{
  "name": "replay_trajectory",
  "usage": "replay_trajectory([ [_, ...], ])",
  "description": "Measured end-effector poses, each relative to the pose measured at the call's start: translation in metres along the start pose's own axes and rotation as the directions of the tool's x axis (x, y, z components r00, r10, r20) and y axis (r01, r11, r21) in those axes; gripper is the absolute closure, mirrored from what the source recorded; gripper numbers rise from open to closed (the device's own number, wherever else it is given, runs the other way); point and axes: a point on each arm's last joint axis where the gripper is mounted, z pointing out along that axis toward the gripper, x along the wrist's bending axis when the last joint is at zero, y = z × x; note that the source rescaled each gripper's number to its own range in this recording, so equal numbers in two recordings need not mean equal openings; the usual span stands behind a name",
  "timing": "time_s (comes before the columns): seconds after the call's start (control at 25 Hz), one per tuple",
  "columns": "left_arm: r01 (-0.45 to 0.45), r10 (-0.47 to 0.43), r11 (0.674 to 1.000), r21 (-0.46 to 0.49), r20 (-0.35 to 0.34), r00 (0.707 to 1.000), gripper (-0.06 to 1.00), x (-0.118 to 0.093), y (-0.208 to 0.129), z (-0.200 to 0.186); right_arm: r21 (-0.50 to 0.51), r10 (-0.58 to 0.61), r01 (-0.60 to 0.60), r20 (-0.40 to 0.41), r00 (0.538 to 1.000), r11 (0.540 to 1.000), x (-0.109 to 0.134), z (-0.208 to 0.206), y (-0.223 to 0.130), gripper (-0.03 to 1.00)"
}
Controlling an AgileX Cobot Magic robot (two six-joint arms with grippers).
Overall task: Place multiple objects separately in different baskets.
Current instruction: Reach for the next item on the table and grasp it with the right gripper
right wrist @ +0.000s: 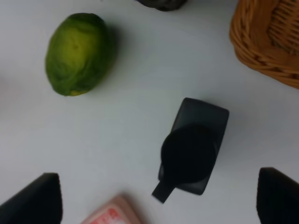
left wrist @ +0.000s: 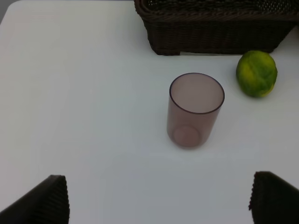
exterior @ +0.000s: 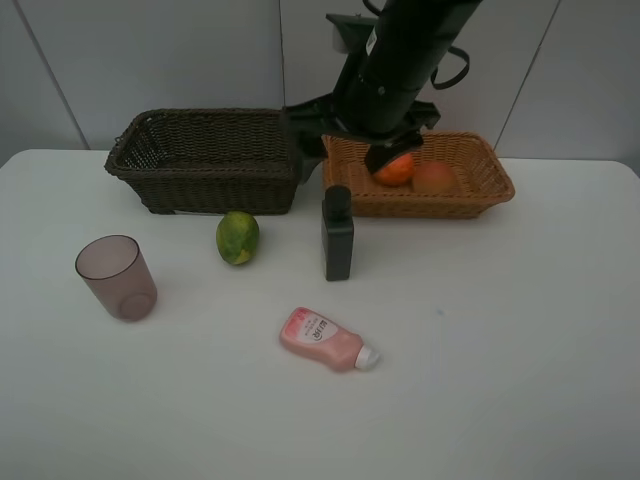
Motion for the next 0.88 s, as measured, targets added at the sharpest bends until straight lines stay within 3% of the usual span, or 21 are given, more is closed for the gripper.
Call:
replay_trajectory([
  [0.4, 0.000, 0.000, 1.000, 0.000, 0.000, 1.000, -0.06, 0.000, 0.000, 0.000, 0.122, 0.045, -0.063, 0.143, 0.989, 0.991, -0.008, 0.069, 0.003, 0.13],
  [0.72, 0.000, 0.000, 1.000, 0.000, 0.000, 1.000, -0.06, 0.000, 0.000, 0.000, 0.130, 0.063, -0.083, 0.155, 0.986, 0.988, -0.009, 0.089, 0.001, 0.14],
  [0.8, 0.000, 0.000, 1.000, 0.000, 0.000, 1.000, -0.06, 0.000, 0.000, 0.000, 0.121, 0.066, -0.085, 0.152, 0.986, 0.989, -0.009, 0.090, 0.002, 0.21],
  [0.88, 0.000, 0.000, 1.000, 0.000, 0.000, 1.000, -0.06, 0.000, 0.000, 0.000, 0.118, 0.068, -0.086, 0.151, 0.986, 0.989, -0.009, 0.091, 0.002, 0.38],
])
